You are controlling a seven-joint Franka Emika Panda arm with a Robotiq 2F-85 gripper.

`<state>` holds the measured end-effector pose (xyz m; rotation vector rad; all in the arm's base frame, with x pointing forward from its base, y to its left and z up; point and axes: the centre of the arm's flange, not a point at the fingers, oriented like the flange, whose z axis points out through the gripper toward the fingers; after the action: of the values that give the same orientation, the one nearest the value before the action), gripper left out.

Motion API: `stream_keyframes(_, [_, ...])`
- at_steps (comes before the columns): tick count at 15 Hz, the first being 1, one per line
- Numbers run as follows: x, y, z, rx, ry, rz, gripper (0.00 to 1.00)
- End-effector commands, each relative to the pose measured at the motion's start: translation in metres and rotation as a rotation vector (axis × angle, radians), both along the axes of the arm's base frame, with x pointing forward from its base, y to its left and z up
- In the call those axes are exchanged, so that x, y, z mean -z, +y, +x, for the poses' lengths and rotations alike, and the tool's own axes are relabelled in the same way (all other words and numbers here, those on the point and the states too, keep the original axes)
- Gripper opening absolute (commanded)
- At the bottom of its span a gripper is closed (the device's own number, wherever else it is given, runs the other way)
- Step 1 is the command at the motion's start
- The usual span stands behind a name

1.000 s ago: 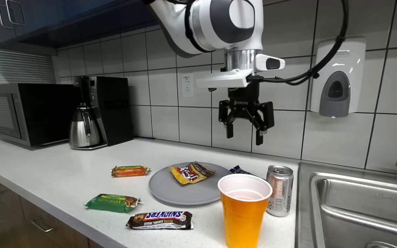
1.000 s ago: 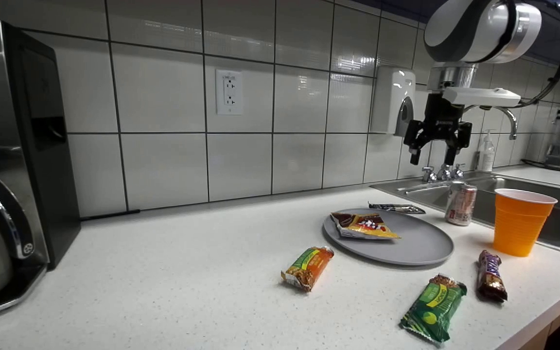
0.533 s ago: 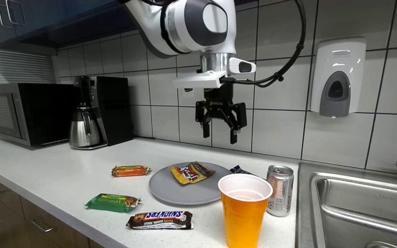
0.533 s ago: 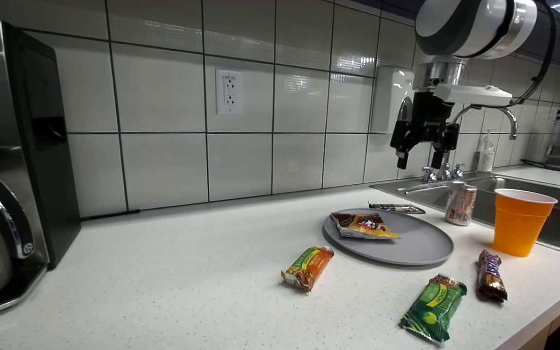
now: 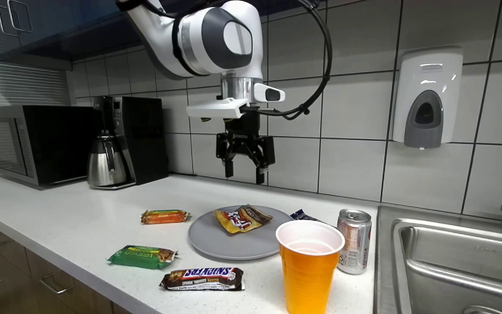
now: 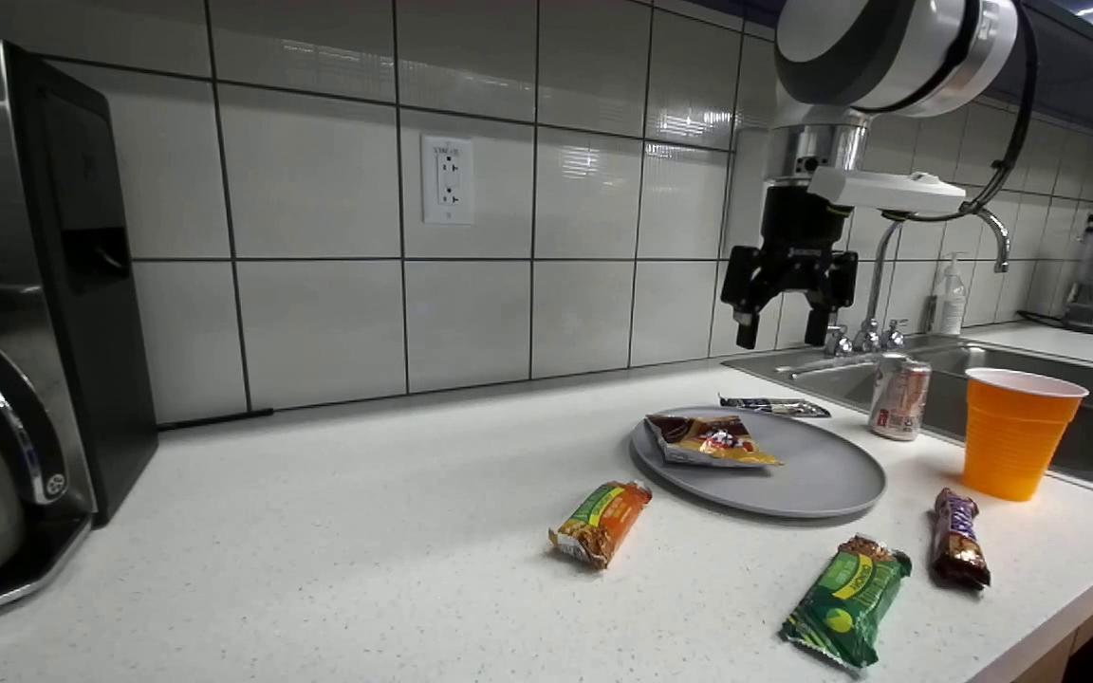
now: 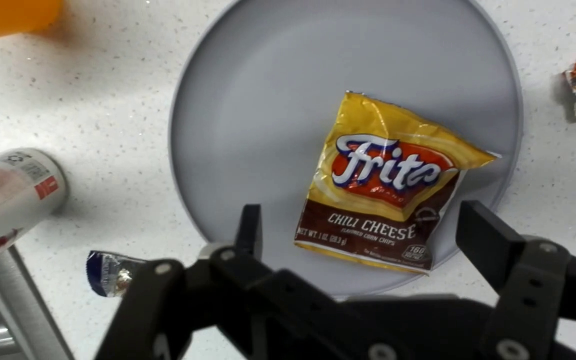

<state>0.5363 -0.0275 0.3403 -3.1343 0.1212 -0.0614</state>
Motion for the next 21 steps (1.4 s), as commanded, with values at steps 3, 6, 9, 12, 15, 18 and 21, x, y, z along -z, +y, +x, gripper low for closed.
stream_keyframes(3, [0.012,0.039,0.000,0.008,0.009,-0.004,1.00])
stream_keyframes(6, [0.024,0.048,0.005,0.016,0.017,-0.005,1.00])
stream_keyframes(9, [0.037,0.052,0.009,0.050,0.009,0.001,1.00])
stream_keyframes(12, [0.050,0.050,0.015,0.091,0.005,0.008,1.00])
stream_keyframes(15, [0.061,0.050,0.024,0.141,-0.013,0.013,1.00])
stream_keyframes(18, [0.071,0.049,0.033,0.178,-0.019,0.013,1.00])
stream_keyframes(21, [0.080,0.046,0.044,0.205,-0.021,0.014,1.00])
